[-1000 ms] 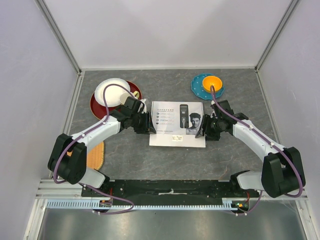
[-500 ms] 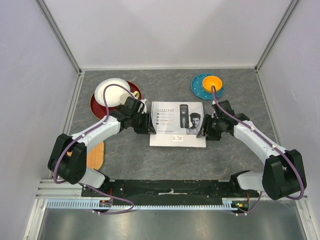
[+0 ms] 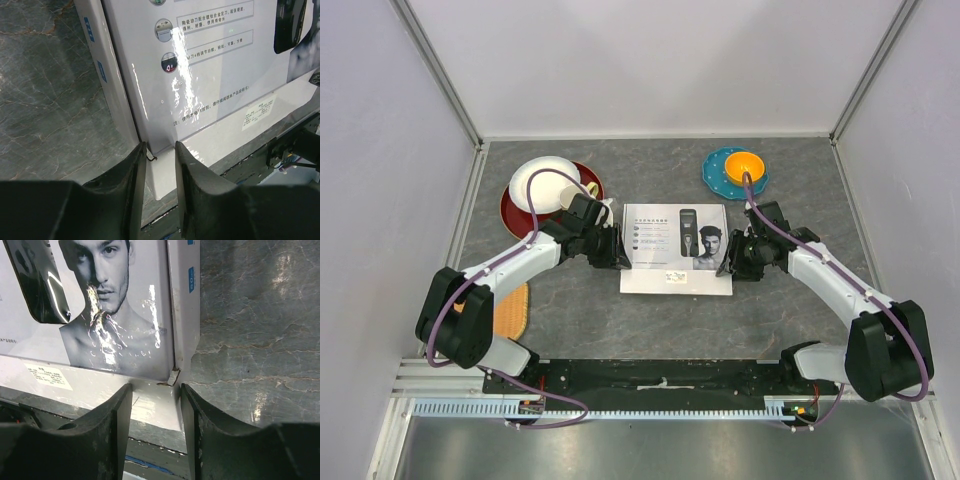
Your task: Sort the hair-cutting tools
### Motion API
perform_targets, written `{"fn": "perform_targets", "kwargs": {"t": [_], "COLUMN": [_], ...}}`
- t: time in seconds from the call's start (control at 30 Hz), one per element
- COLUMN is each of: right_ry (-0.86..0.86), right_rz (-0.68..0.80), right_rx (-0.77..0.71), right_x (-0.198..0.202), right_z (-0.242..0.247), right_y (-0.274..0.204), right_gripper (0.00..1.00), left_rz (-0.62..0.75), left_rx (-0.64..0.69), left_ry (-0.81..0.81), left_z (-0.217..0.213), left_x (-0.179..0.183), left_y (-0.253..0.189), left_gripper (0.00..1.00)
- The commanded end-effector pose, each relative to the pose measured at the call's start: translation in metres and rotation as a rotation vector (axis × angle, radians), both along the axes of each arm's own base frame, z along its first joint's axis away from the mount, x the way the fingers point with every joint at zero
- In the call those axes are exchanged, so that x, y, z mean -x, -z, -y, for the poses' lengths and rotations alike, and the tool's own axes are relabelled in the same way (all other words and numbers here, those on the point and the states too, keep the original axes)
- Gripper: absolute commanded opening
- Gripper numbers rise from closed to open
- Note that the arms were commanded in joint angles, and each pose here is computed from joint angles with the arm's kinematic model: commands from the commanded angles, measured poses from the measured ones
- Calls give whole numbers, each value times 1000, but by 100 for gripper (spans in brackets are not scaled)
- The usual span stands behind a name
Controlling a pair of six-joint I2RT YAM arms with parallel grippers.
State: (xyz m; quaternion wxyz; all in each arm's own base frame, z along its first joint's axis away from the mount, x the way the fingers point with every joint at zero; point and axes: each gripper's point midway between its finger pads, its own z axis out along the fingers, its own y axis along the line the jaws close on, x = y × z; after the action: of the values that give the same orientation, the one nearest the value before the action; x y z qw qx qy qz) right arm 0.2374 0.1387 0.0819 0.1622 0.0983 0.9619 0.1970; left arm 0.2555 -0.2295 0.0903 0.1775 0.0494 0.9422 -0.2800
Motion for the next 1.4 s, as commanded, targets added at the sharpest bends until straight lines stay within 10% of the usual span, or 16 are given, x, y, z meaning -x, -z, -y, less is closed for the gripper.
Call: {"fn": "perform_targets", "kwargs": {"t": [0.0,1.37], "right_ry": [-6,17], "right_rz": [26,47], "right_rx": [7,50], "right_x": [0,8], "right_z": [1,13], "right_y": [0,22], "right_gripper": [50,45], "left_rz": [-4,-55], "left_rx": [43,-6], "left_ry": [41,28], "left_z": [9,-5], "left_x": [4,21], "left_y": [-3,36], "left_gripper": [34,34]}}
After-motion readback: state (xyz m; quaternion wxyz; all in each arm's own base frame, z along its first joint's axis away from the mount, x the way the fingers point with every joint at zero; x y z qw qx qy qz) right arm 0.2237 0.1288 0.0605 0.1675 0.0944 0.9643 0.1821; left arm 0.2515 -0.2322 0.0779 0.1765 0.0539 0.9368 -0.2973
